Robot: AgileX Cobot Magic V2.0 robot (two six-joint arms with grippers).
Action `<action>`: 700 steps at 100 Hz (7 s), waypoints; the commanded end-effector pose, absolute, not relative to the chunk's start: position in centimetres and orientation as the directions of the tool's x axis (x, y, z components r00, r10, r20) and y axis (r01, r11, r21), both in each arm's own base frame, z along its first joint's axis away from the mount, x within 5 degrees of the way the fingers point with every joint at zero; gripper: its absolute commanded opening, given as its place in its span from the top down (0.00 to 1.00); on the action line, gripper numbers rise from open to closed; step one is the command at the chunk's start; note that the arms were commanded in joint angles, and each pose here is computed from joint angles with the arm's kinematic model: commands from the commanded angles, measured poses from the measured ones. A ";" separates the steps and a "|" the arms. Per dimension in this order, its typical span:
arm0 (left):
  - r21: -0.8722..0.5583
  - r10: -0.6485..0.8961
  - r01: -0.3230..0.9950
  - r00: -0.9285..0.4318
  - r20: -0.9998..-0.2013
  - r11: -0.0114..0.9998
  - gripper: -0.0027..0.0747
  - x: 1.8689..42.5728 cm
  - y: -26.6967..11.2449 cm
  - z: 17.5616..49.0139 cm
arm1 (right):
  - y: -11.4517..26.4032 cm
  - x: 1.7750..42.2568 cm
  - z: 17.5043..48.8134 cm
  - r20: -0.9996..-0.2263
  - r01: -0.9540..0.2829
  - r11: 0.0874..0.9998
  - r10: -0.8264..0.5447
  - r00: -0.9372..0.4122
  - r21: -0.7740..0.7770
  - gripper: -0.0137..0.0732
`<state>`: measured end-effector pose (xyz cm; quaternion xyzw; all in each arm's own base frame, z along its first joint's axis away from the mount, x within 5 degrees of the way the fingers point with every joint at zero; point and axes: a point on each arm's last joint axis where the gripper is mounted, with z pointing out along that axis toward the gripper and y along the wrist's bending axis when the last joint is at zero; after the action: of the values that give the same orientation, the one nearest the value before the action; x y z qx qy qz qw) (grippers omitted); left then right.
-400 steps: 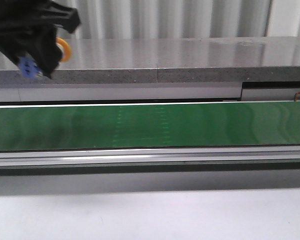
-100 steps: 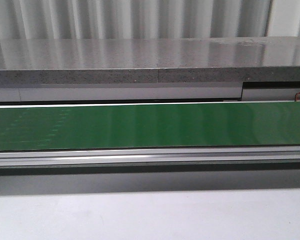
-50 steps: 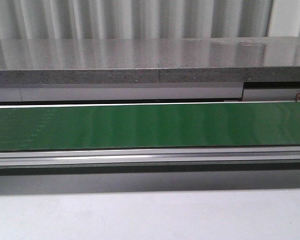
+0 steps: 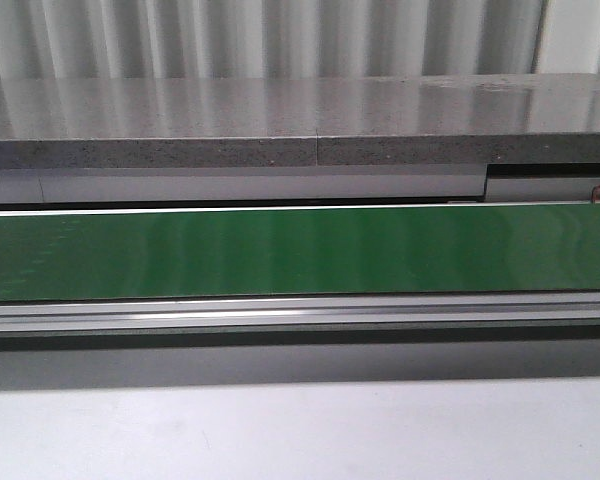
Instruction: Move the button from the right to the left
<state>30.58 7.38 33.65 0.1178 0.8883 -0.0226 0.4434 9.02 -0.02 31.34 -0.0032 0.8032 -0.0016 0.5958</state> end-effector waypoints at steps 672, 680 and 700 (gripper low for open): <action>-0.015 -0.018 0.024 0.132 -0.991 1.000 0.99 5.4 -0.1 21.0 | -0.1 5.5 20.6 -0.998 0.022 0.998 0.052 0.042 0.053 0.92; -0.015 -0.018 0.024 0.132 -0.991 1.000 0.99 5.4 -0.1 21.0 | -0.1 5.5 20.6 -0.998 0.022 0.998 0.052 0.042 0.053 0.92; -0.015 -0.018 0.024 0.132 -0.991 1.000 0.99 5.4 -0.1 21.0 | -0.1 5.5 20.6 -0.998 0.022 0.998 0.052 0.042 0.053 0.92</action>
<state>5.59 -0.07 20.97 0.0057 0.6903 -0.0037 0.7235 5.65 -0.18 19.15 0.0345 0.7318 0.0127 0.6805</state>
